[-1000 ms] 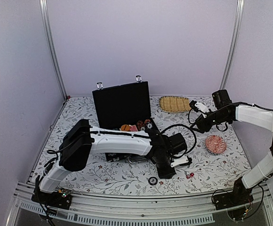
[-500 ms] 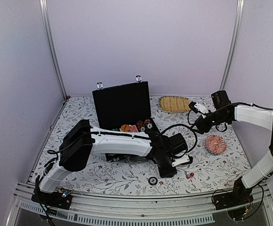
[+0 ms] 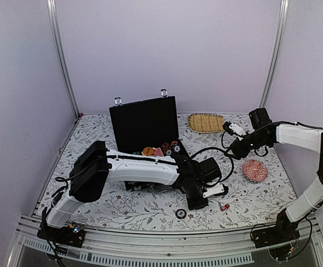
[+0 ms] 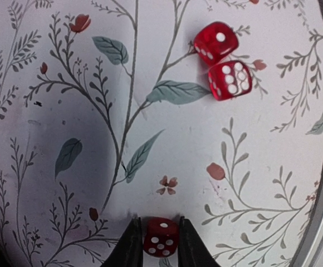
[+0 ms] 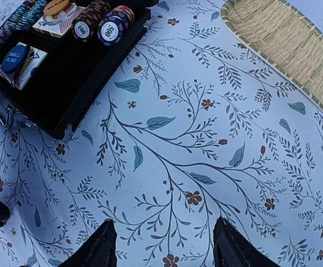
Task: Pack up texas hold em set
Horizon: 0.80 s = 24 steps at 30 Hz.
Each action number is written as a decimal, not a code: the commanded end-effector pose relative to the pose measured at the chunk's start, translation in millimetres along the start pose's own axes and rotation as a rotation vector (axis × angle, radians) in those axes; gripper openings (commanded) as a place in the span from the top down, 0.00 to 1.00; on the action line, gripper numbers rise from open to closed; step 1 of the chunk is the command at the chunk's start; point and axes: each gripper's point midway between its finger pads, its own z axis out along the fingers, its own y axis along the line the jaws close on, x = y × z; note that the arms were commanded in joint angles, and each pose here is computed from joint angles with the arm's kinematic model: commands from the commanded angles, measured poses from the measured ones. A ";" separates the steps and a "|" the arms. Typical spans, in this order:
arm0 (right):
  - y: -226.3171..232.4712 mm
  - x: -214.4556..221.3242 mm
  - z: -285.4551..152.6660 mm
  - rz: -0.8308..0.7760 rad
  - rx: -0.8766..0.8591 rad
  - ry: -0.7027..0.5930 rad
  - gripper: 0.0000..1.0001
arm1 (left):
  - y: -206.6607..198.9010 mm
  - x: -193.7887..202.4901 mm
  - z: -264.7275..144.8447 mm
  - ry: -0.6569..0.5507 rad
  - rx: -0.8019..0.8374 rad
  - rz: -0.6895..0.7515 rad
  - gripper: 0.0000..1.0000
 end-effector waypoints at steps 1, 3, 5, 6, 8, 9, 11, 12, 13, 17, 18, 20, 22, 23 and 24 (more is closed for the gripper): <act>2.2 2.4 2.8 0.000 -0.025 0.007 0.39 | -10.7 14.3 -7.5 0.044 0.037 0.003 0.80; 2.2 2.1 2.1 0.000 -0.023 0.007 0.39 | -8.9 10.1 -16.5 0.026 0.038 -0.008 0.81; 2.2 1.5 1.4 -0.001 -0.022 0.005 0.40 | -4.3 5.4 -29.4 0.003 0.031 -0.020 0.82; 2.2 1.6 1.1 -0.001 -0.020 0.005 0.40 | -0.9 2.2 -37.4 -0.012 0.025 -0.027 0.82; 2.3 1.2 0.5 -0.002 -0.019 0.004 0.40 | 8.8 -3.2 -54.9 -0.047 0.007 -0.048 0.83; 2.4 1.5 0.5 -0.001 -0.020 0.004 0.40 | 14.9 -4.1 -63.5 -0.059 -0.006 -0.060 0.83; 2.9 1.1 0.5 -0.002 -0.023 0.002 0.40 | 30.8 -2.1 -81.3 -0.081 -0.042 -0.087 0.83; 3.1 1.4 0.8 -0.001 -0.025 0.002 0.40 | 40.0 0.7 -89.5 -0.090 -0.061 -0.102 0.82; 3.1 1.4 1.2 -0.001 -0.026 0.003 0.40 | 51.1 4.6 -97.6 -0.100 -0.081 -0.124 0.83; 3.3 1.1 1.3 -0.002 -0.028 0.002 0.40 | 98.1 30.1 -126.1 -0.128 -0.174 -0.208 0.83; 3.6 0.6 1.1 -0.004 -0.029 0.000 0.40 | 114.9 39.4 -132.5 -0.134 -0.201 -0.239 0.83; 3.8 0.8 0.8 -0.003 -0.029 0.000 0.40 | 137.3 54.1 -144.4 -0.149 -0.231 -0.283 0.83; 3.9 -0.2 0.0 -0.005 -0.029 -0.003 0.40 | 156.8 68.9 -151.4 -0.147 -0.261 -0.322 0.83; 4.5 0.5 0.1 -0.005 -0.031 -0.002 0.40 | 165.5 77.0 -152.1 -0.137 -0.276 -0.335 0.83; 4.6 0.4 -0.3 -0.005 -0.031 -0.002 0.40 | 174.3 85.0 -152.5 -0.126 -0.293 -0.351 0.83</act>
